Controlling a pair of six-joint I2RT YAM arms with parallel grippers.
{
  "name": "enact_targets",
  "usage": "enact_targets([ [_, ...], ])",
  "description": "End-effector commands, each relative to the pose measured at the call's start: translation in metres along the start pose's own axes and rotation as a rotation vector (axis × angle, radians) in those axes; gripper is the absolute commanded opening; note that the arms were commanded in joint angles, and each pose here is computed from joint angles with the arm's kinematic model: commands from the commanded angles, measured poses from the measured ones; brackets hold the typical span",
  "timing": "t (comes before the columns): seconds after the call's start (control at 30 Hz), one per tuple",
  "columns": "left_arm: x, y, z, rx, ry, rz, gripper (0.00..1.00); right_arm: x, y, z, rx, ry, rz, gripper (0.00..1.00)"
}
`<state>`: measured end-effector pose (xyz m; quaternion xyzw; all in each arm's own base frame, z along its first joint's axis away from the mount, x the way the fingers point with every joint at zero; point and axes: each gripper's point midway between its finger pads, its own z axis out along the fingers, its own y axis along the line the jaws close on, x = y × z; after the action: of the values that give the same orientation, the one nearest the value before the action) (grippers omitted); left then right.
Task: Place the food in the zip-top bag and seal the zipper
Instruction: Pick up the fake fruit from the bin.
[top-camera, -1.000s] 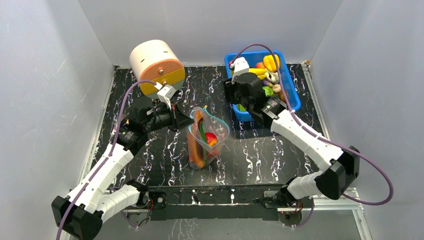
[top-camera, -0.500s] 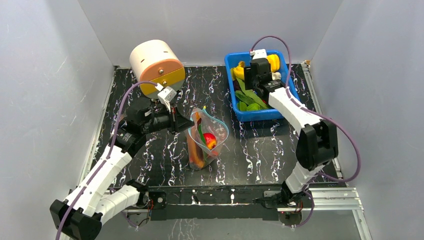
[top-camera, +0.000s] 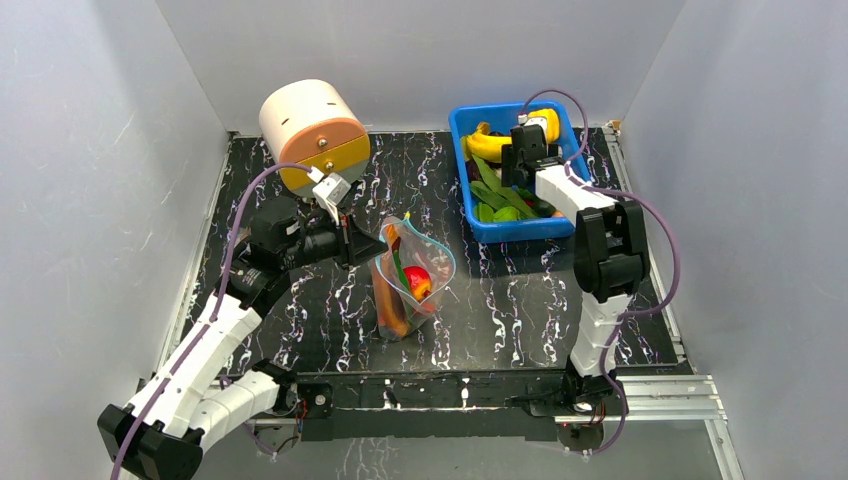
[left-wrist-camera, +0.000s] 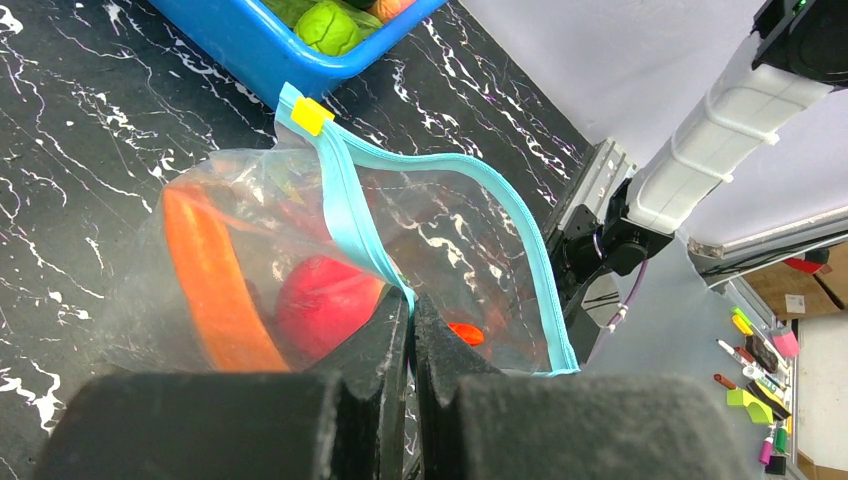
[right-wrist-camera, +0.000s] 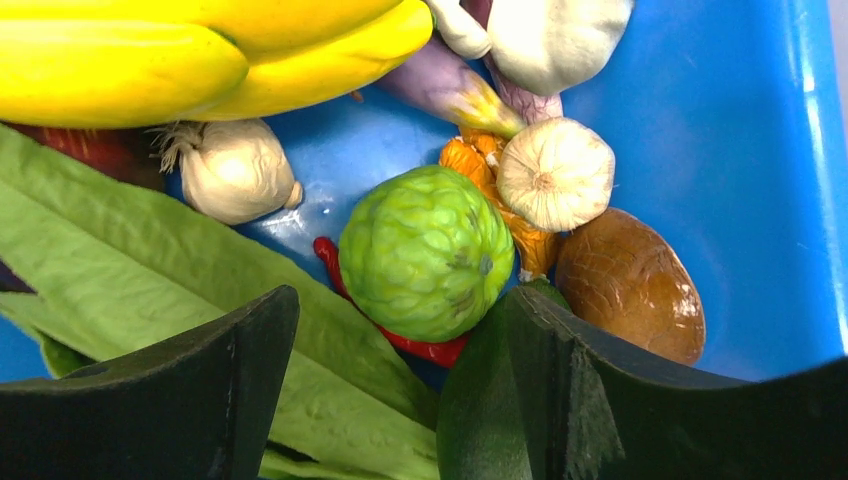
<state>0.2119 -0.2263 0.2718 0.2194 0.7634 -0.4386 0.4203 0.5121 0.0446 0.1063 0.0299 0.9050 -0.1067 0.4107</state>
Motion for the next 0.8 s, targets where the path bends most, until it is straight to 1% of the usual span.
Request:
enact_targets([
  [0.0, -0.01, -0.012, -0.005, 0.036, -0.03, 0.022, 0.0, -0.051, -0.008, 0.004, 0.056, -0.139, 0.067, 0.75],
  [0.23, -0.011, -0.012, -0.003, 0.043, -0.027, 0.02, 0.0, -0.043, -0.007, 0.021, 0.061, -0.113, 0.039, 0.76],
  [0.6, -0.013, -0.014, -0.005, 0.043, -0.037, 0.01, 0.0, -0.015, -0.014, 0.04, 0.11, -0.04, 0.002, 0.77],
  [0.73, -0.013, -0.015, -0.006, 0.04, -0.038, 0.011, 0.0, -0.013, -0.013, 0.041, 0.105, -0.031, -0.005, 0.73],
  [0.77, -0.014, -0.015, -0.006, 0.04, -0.038, 0.013, 0.0, -0.014, -0.013, 0.04, 0.1, -0.033, -0.006, 0.69],
])
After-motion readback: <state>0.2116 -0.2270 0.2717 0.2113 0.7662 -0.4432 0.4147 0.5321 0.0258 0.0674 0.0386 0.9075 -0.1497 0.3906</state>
